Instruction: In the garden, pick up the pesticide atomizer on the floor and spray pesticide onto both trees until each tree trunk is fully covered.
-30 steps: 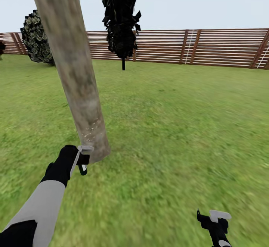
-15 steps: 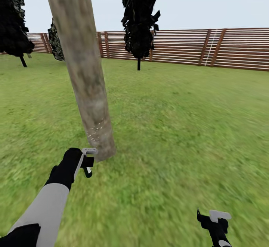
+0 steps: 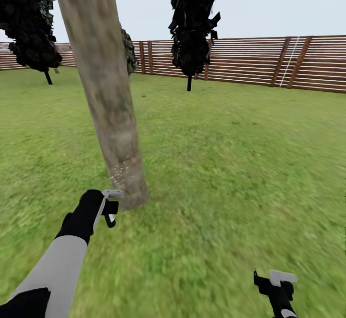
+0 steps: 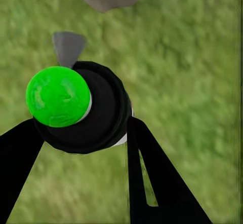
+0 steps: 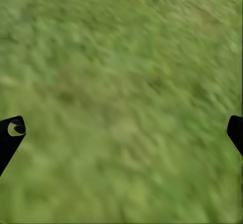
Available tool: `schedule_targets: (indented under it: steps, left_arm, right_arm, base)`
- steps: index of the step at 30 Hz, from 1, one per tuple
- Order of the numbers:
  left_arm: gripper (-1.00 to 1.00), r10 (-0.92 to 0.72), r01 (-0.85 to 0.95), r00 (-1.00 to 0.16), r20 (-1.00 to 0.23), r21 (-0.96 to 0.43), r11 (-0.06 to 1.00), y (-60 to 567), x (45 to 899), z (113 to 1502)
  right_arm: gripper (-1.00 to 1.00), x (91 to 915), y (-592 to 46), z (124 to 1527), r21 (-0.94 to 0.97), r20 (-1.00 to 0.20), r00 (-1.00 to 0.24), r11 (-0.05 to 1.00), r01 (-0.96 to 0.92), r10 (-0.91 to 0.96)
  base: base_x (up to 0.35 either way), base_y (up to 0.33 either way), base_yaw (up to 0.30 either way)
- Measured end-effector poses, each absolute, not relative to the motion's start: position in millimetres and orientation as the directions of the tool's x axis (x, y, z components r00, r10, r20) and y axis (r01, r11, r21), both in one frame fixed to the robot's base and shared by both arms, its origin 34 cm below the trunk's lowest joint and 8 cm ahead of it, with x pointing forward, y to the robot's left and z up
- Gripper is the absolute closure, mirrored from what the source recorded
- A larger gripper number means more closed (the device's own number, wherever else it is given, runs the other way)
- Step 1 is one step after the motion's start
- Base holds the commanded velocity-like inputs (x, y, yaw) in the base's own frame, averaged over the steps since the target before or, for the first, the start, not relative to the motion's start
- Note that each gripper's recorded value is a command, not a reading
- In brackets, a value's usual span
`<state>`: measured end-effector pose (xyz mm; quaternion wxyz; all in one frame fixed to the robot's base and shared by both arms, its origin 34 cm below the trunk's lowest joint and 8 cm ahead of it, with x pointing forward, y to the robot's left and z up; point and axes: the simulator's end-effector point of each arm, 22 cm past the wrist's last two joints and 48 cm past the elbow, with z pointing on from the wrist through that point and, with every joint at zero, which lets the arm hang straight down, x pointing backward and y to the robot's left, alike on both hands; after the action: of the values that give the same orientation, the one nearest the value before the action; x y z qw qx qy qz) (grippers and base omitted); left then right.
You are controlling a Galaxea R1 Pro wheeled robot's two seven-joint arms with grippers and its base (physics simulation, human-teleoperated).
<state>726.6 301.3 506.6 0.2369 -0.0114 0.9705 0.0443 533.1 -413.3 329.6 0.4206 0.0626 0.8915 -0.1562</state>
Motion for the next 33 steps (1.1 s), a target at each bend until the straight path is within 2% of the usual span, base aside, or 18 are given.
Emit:
schedule_targets:
  steps: [8, 14, 23, 33]
  left_arm:
    - [1.0, -0.002, -0.048, -0.889, -0.458, 0.09, 0.995, 307.6, 725.0, 505.3]
    - [1.0, -0.016, -0.097, -0.906, -0.423, 0.17, 0.981, 375.0, 703.7, 493.8]
    - [1.0, -0.017, -0.072, -0.906, -0.423, 0.114, 0.991, 339.2, 704.3, 486.2]
    - [1.0, -0.011, -0.065, -0.893, -0.45, 0.105, 0.992, 328.7, 716.8, 499.8]
  right_arm:
    - [-1.0, 533.1, -413.1, 329.4, -0.225, -0.769, -0.638, 0.944, 0.242, -0.02]
    - [-1.0, 533.2, -412.9, 329.3, -0.225, -0.769, -0.639, 0.944, 0.242, -0.02]
    - [-1.0, 533.2, -412.9, 329.5, -0.225, -0.769, -0.638, 0.944, 0.242, -0.02]
    - [-1.0, 533.2, -412.9, 329.6, -0.225, -0.77, -0.638, 0.944, 0.242, -0.02]
  base:
    - [0.078, -0.271, 0.001]
    - [0.004, -0.275, 0.195]
    - [0.033, -0.276, 0.276]
    - [0.198, -0.234, 0.277]
